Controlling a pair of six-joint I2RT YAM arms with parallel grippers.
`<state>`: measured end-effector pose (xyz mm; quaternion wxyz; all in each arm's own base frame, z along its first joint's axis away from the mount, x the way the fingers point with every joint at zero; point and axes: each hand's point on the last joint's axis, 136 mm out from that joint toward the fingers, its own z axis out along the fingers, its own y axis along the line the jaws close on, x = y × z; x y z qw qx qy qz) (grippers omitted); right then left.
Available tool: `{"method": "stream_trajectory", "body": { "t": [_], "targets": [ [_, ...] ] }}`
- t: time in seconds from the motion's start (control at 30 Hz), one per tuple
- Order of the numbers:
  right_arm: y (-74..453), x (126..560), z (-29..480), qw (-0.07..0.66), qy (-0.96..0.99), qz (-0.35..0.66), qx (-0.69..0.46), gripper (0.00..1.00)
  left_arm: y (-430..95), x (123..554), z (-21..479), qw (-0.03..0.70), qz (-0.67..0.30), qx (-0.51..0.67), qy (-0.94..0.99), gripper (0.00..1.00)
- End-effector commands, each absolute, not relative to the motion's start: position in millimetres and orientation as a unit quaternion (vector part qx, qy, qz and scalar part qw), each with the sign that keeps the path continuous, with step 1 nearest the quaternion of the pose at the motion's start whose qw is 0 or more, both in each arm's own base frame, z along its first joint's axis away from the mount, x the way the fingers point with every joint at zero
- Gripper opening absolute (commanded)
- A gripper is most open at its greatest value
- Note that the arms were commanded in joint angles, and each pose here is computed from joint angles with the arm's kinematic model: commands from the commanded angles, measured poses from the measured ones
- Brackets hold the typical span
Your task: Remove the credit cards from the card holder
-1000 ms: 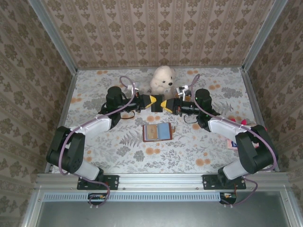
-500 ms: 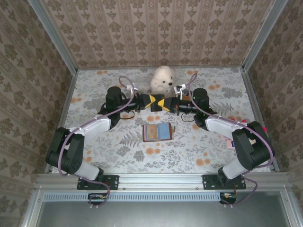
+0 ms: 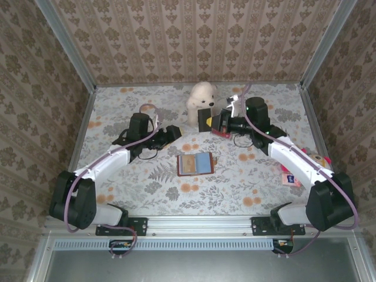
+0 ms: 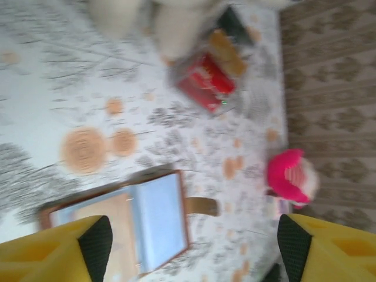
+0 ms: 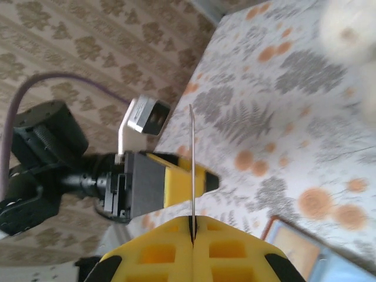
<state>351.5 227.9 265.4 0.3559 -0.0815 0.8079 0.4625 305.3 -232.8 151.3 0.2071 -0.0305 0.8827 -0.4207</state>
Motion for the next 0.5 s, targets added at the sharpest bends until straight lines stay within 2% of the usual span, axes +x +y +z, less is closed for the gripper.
{"method": "stream_trajectory", "body": {
  "t": [0.0,0.17,0.37,0.47],
  "targets": [
    [191,365,243,0.374,0.846,0.363,-0.114,0.0,-201,309,141,0.234,-0.318,-0.028,0.918,0.87],
    [159,392,242,0.39,0.858,0.308,-0.131,0.0,-181,310,140,0.251,-0.268,-0.036,0.929,1.0],
    [129,428,244,0.426,0.862,0.234,-0.144,0.0,-161,312,142,0.255,-0.216,-0.041,0.942,1.0],
    [128,437,242,0.422,0.862,0.214,-0.178,0.0,-155,308,140,0.248,-0.204,-0.044,0.946,1.0]
  ]
}}
